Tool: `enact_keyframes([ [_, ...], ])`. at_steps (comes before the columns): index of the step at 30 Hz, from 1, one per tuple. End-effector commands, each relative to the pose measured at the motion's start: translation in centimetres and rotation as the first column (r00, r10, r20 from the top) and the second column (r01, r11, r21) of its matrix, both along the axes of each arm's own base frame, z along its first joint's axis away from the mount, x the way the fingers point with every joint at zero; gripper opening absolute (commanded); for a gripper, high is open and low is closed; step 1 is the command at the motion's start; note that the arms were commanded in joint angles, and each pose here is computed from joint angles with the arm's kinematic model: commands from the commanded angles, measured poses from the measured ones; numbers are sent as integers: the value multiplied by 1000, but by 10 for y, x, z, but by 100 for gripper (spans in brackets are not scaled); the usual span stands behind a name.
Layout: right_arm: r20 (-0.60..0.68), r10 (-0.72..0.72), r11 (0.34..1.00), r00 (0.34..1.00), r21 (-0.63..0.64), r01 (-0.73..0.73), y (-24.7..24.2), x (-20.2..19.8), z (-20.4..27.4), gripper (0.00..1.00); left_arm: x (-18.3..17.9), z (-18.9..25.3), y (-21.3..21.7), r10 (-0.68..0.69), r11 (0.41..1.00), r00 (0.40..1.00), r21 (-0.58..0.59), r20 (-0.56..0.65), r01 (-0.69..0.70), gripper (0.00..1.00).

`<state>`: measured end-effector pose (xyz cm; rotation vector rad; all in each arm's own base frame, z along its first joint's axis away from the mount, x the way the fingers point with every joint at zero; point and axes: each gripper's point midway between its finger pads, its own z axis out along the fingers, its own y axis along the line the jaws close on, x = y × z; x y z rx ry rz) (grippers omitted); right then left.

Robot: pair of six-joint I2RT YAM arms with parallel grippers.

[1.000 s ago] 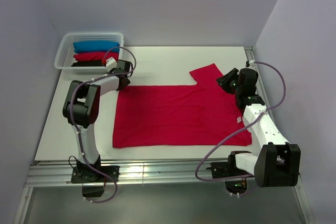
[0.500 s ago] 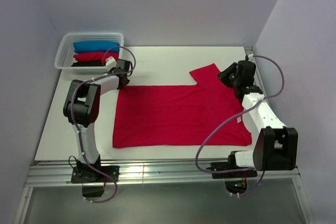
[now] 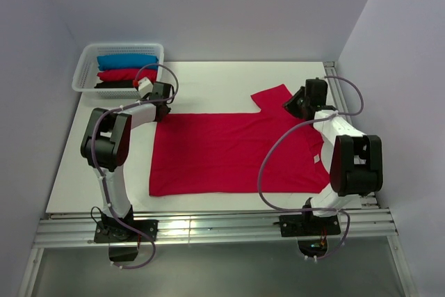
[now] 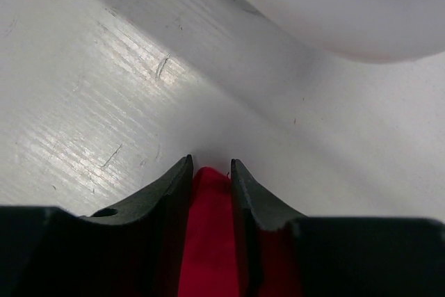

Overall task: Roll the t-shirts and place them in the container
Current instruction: Fold the tshirt

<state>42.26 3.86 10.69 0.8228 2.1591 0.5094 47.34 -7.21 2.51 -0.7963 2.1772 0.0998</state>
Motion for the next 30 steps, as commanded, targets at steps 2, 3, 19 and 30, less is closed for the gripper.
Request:
enact_keyframes([
  [2, 98, -12, 1000, 995, -2, 13, 1, 32, 34, 27, -19, -12, 0, -11, 1000, 997, -16, -76, 10, 33],
  [3, 110, -17, 1000, 994, -5, 18, 0, 38, 40, 27, -21, -16, 0, -10, 1000, 996, -11, -92, 9, 33],
  [19, -29, -82, 976, 996, -205, 75, -37, 127, 8, 45, -16, -19, 1, -2, 1000, 994, 4, -108, 2, 0],
  [30, -175, -61, 972, 983, -235, 19, -38, 174, -35, 54, -16, -8, -3, -30, 999, 998, -14, -62, 29, 0],
])
